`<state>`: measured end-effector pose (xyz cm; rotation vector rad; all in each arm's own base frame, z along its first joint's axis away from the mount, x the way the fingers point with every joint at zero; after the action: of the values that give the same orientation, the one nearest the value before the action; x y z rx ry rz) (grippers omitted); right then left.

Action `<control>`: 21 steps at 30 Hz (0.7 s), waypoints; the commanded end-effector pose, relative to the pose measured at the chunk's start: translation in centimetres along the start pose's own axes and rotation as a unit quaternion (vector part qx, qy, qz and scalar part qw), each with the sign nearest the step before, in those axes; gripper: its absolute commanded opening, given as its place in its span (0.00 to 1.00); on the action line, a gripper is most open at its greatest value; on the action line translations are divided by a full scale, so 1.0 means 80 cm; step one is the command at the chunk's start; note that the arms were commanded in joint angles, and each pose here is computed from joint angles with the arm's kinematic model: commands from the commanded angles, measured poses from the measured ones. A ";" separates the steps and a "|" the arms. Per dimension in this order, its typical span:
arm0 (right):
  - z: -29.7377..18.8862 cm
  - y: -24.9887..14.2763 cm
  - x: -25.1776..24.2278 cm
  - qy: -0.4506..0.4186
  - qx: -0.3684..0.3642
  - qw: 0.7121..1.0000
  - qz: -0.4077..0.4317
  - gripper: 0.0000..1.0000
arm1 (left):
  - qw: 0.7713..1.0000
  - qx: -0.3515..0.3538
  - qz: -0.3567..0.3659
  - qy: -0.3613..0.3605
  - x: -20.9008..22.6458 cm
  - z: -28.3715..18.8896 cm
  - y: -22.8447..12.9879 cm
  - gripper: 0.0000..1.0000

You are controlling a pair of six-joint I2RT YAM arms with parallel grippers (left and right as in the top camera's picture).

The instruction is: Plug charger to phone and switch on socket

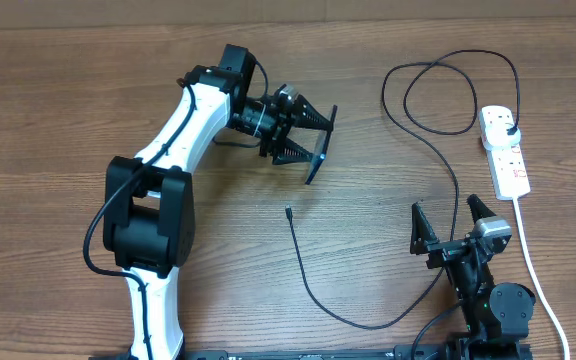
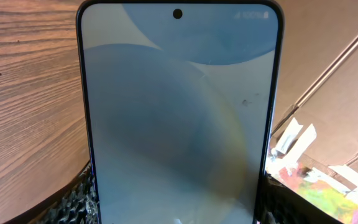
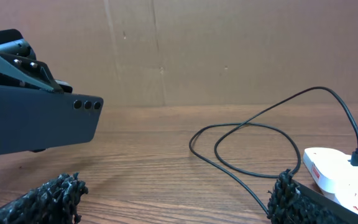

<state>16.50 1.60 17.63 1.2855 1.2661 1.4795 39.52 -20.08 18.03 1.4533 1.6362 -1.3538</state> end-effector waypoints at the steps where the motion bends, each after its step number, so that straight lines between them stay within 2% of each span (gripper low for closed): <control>1: 0.000 -0.003 0.002 0.011 -0.001 1.000 0.003 1.00 | 0.999 0.011 0.009 -0.038 -0.017 -0.007 0.000 0.68; 3: 0.000 -0.003 0.008 0.033 0.003 0.999 0.036 1.00 | 0.999 0.013 0.010 -0.041 -0.018 -0.007 -0.001 0.68; 5: -0.001 -0.003 0.013 0.056 0.011 0.992 0.108 1.00 | 0.999 0.016 0.010 -0.047 -0.019 -0.007 -0.001 0.68; 8: -0.002 -0.005 0.022 0.088 0.035 0.964 0.247 1.00 | 0.998 0.019 0.010 -0.051 -0.020 -0.007 -0.002 0.68; 10: -0.004 -0.006 0.029 0.113 0.060 0.932 0.339 1.00 | 0.998 0.019 0.010 -0.051 -0.020 -0.007 -0.002 0.68; 12: -0.007 -0.008 0.040 0.145 0.103 0.882 0.437 1.00 | 0.998 0.019 0.010 -0.051 -0.020 -0.007 -0.002 0.68; 14: -0.012 -0.010 0.051 0.176 0.150 0.836 0.498 1.00 | 0.998 0.019 0.010 -0.051 -0.020 -0.007 -0.002 0.68; 15: -0.015 -0.012 0.057 0.193 0.174 0.818 0.514 1.00 | 0.998 0.019 0.010 -0.051 -0.020 -0.007 -0.002 0.68; 17: -0.019 -0.013 0.063 0.211 0.199 0.802 0.523 1.00 | 0.998 0.019 0.010 -0.051 -0.020 -0.007 -0.002 0.68; 21: -0.020 -0.013 0.063 0.213 0.201 0.800 0.524 1.00 | 0.998 0.019 0.010 -0.051 -0.020 -0.007 -0.002 0.68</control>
<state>14.58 5.73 17.77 2.1185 1.1741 2.3776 39.50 -20.06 18.41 1.4267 1.6034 -1.3932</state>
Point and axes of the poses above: each gripper's point midway between its finger pads, its own z axis out along the fingers, its own x axis along the line the jaws close on, y = z × x, the point moved 8 cm from there along -z, back along the fingers, and after that the axes turned 6 degrees about z, right-handed, at the moved point
